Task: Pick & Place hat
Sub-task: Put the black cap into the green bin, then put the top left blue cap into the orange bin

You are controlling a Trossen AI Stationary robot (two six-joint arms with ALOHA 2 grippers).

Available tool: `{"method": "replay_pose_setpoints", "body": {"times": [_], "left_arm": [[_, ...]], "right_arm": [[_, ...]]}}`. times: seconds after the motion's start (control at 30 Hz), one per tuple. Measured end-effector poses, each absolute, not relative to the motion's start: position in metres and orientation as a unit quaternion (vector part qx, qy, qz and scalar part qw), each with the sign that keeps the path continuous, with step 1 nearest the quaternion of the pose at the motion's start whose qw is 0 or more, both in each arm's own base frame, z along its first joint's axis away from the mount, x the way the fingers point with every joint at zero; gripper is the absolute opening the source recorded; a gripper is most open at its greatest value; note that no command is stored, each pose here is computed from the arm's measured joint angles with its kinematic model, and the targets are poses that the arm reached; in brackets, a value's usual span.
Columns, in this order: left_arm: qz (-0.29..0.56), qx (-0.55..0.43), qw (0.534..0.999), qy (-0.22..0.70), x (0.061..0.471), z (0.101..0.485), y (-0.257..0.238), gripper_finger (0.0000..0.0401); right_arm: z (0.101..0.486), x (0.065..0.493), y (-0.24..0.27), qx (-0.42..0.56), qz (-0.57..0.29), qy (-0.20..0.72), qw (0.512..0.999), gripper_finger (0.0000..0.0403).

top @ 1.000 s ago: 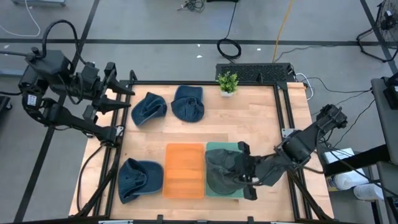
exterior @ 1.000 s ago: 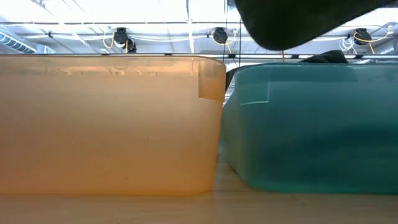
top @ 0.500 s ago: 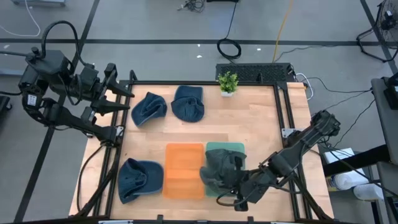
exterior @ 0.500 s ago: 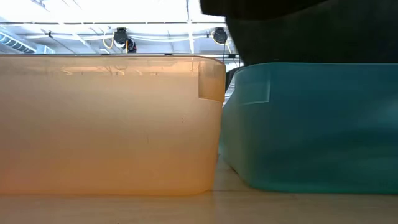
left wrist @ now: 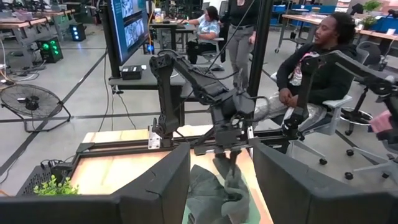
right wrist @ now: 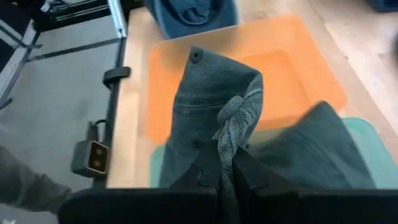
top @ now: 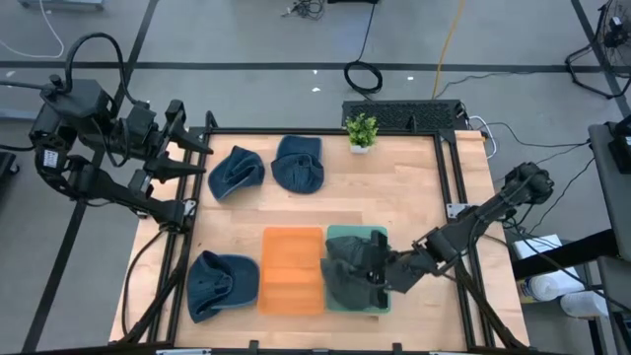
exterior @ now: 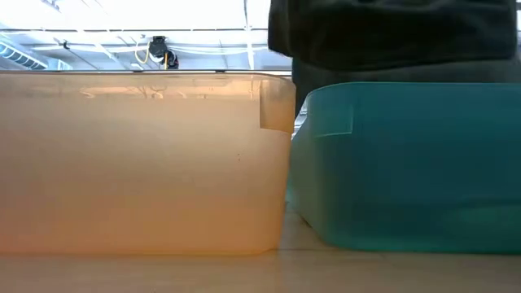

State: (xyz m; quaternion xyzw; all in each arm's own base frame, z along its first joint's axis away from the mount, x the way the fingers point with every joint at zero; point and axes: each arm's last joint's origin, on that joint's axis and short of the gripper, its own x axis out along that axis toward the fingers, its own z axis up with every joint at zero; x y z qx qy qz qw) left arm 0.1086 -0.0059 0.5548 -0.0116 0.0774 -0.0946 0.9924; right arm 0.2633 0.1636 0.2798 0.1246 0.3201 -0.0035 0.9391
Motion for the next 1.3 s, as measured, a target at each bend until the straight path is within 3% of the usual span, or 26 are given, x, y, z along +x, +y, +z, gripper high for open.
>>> {"method": "replay_pose_setpoints", "body": {"times": [0.27,0.57,0.83,1.0,1.3], "left_arm": [[-0.093,-0.011,0.993,0.077,0.109,0.555,-0.006,0.0182],[-0.089,-0.008,0.993,0.077,0.109,0.555,-0.006,0.0182],[-0.089,-0.010,0.993,0.077,0.109,0.555,-0.006,0.0182],[-0.088,-0.022,0.993,0.078,0.109,0.555,-0.006,0.0182],[-0.088,-0.022,0.993,0.079,0.109,0.555,-0.006,0.0182]], "right_arm": [[0.238,0.256,0.123,0.094,-0.052,0.355,0.929,0.0000],[0.191,0.253,0.089,0.122,-0.023,0.405,0.906,0.0000],[0.183,0.249,0.083,0.117,-0.011,0.420,0.900,0.0007],[0.188,0.247,0.084,0.113,0.014,0.417,0.902,0.0054],[0.205,0.242,0.076,0.083,0.000,0.375,0.923,0.0184]]}}
